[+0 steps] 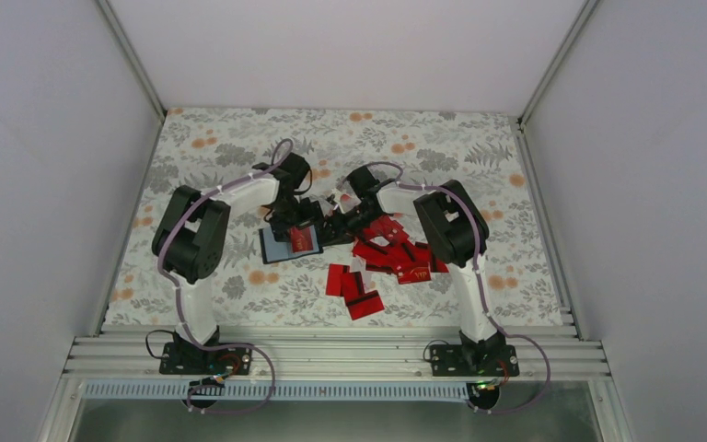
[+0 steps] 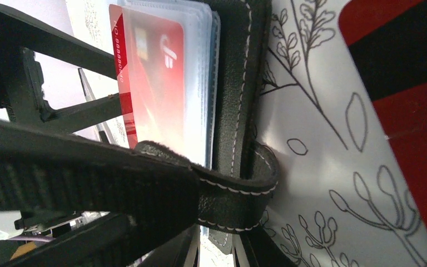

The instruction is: Put the credit cards into the card holder

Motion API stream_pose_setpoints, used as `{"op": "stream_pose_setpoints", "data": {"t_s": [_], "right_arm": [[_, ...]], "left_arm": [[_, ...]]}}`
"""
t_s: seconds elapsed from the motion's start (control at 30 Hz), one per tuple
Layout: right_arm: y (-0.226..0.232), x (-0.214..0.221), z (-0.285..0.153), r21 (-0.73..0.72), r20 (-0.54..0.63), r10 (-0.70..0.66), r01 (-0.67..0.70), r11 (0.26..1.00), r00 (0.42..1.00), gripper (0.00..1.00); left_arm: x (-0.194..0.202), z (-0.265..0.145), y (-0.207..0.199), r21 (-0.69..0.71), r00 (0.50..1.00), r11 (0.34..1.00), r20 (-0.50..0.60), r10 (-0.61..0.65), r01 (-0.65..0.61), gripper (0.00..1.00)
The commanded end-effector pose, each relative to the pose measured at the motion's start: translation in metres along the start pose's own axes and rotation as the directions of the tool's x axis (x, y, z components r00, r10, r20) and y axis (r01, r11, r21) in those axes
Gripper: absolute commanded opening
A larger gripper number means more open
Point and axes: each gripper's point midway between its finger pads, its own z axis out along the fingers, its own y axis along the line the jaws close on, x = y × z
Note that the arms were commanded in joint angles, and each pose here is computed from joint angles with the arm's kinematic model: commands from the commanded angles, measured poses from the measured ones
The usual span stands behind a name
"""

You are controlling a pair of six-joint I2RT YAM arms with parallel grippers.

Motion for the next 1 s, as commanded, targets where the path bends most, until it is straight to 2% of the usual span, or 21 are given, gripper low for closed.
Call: {"op": "stream_pose_setpoints", "data": {"t_s": [0.0, 0.27, 0.43, 0.7, 0.97], "right_arm": [[0.004, -0.004, 0.006, 0.006, 0.011, -0.035, 0.035, 0.999, 0.999, 0.16], [0.005, -0.006, 0.007, -0.001, 0.012, -0.038, 0.038, 0.999, 0.999, 0.16], [0.006, -0.006, 0.004, 0.013, 0.015, -0.044, 0.043, 0.999, 0.999, 0.16], [0.005, -0.006, -0.003, 0.021, 0.021, -0.04, 0.039, 0.999, 0.999, 0.16], [0.01, -0.014, -0.012, 0.034, 0.042, -0.046, 0.045, 0.998, 0.998, 0.16]], "left_arm": [[0.025, 0.04, -0.024, 0.067, 0.991, 0.998, -0.134, 0.026, -0.018, 0.93], [0.018, 0.044, -0.027, 0.008, 0.991, 1.0, -0.136, 0.015, -0.014, 1.0], [0.011, 0.032, -0.03, -0.011, 0.996, 0.999, -0.082, 0.035, -0.036, 1.0], [0.009, -0.003, -0.045, 0.014, 0.984, 0.984, -0.02, 0.177, -0.177, 1.0], [0.027, 0.001, -0.032, 0.029, 0.96, 0.962, -0.073, 0.272, -0.271, 1.0]]}}
